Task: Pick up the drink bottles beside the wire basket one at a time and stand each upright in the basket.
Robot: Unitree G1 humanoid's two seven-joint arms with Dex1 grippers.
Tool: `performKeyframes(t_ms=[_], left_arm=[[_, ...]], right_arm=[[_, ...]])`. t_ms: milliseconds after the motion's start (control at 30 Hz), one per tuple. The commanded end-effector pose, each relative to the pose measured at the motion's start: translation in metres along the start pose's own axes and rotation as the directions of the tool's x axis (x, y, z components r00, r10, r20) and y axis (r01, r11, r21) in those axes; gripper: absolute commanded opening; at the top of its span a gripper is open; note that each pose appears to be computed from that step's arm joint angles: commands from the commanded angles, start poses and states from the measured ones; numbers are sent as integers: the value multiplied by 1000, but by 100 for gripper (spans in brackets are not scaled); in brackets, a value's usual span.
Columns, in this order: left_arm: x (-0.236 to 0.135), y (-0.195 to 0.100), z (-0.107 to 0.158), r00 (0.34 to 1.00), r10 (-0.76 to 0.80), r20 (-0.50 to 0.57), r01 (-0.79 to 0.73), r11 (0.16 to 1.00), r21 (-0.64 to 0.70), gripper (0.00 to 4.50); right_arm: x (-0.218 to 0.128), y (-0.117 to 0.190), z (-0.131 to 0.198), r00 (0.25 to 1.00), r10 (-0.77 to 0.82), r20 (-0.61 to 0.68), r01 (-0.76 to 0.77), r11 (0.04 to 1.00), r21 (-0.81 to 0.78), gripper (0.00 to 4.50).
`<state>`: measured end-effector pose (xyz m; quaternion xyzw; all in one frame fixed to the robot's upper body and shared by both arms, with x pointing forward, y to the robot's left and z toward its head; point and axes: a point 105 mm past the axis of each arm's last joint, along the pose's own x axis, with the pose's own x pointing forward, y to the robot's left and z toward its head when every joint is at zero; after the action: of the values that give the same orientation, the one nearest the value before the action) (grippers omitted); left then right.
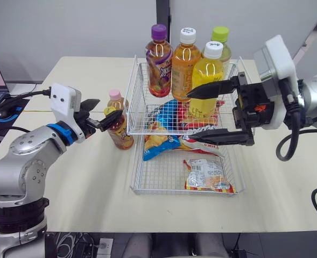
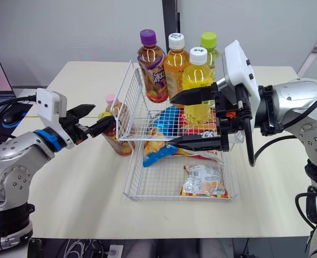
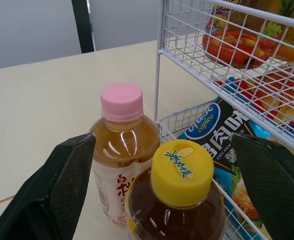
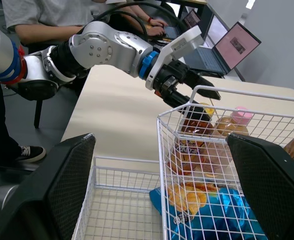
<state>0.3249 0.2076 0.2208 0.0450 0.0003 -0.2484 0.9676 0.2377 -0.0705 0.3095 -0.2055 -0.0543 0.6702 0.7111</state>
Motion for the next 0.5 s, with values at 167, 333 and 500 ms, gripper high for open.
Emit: performKeyframes(t_ms=[167, 333, 500], left_arm=[[4, -4, 3, 998, 13, 55, -14, 1000, 16, 449], [7, -6, 1, 998, 12, 60, -13, 1000, 10, 449], [9, -7, -4, 999, 11, 47, -11, 1000, -5, 323]], right_arm=[[-6, 1, 12, 1000, -17, 21, 18, 998, -54, 450], [-8, 2, 12, 1000, -18, 19, 19, 998, -53, 450], [-9, 3, 12, 1000, -21, 21, 22, 998, -51, 450]])
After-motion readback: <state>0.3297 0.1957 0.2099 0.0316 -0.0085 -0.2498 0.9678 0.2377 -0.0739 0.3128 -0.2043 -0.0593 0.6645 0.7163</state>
